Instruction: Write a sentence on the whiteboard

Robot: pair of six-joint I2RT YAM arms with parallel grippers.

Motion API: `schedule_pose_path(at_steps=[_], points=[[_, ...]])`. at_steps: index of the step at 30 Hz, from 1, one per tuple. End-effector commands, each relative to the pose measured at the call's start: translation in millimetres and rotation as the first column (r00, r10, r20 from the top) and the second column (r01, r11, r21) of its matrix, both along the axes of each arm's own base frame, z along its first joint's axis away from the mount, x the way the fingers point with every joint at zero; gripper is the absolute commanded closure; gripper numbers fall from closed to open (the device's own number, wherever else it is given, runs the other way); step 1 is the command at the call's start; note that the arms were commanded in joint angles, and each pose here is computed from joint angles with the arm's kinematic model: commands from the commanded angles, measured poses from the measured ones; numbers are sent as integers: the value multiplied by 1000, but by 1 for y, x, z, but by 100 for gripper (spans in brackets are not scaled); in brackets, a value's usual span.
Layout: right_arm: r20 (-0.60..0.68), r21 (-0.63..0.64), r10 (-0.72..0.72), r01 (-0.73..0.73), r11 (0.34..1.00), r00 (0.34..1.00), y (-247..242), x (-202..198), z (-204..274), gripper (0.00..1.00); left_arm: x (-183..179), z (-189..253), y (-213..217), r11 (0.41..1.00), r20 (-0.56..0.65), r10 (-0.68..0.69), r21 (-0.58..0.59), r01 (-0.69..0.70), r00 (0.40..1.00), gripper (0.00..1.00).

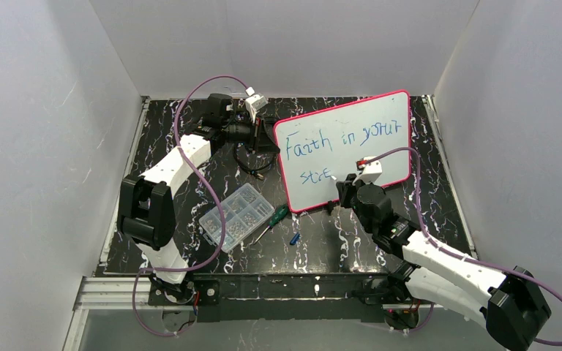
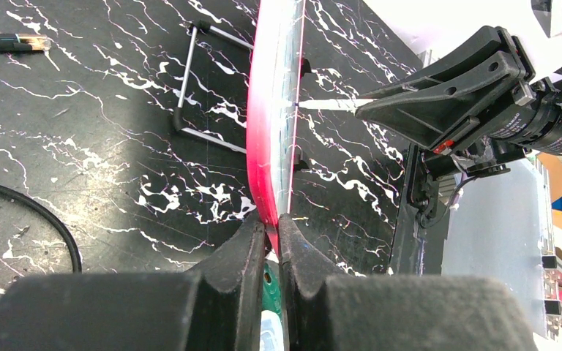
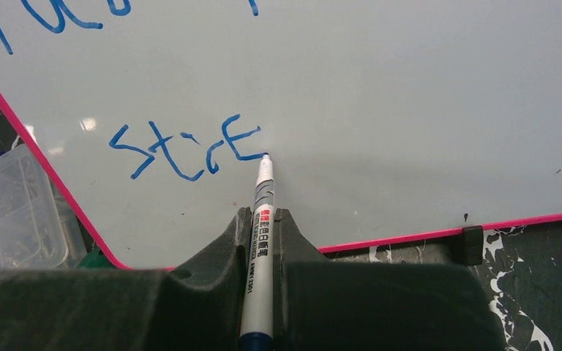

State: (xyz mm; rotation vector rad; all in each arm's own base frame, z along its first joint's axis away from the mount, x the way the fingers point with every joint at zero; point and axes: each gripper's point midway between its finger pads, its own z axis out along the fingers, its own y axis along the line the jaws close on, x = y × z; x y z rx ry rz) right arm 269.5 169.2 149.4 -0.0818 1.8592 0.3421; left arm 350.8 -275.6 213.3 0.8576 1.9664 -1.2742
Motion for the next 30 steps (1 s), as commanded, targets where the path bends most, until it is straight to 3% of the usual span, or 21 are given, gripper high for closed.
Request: schedule_pose_path(at_steps=[1,12,30], points=[[50,25,-16,15,1000,999,-5,1,20,99,-10,27,-3,998,48,-41,-36,43,998,100],[139,58,16,-25,998,990,7,10,54,99,-10,28,-3,998,50,-42,-36,43,998,100],[157,70,30,-41,997,987,16,16,57,99,-10,26,-4,998,43,-42,-36,44,998,100]])
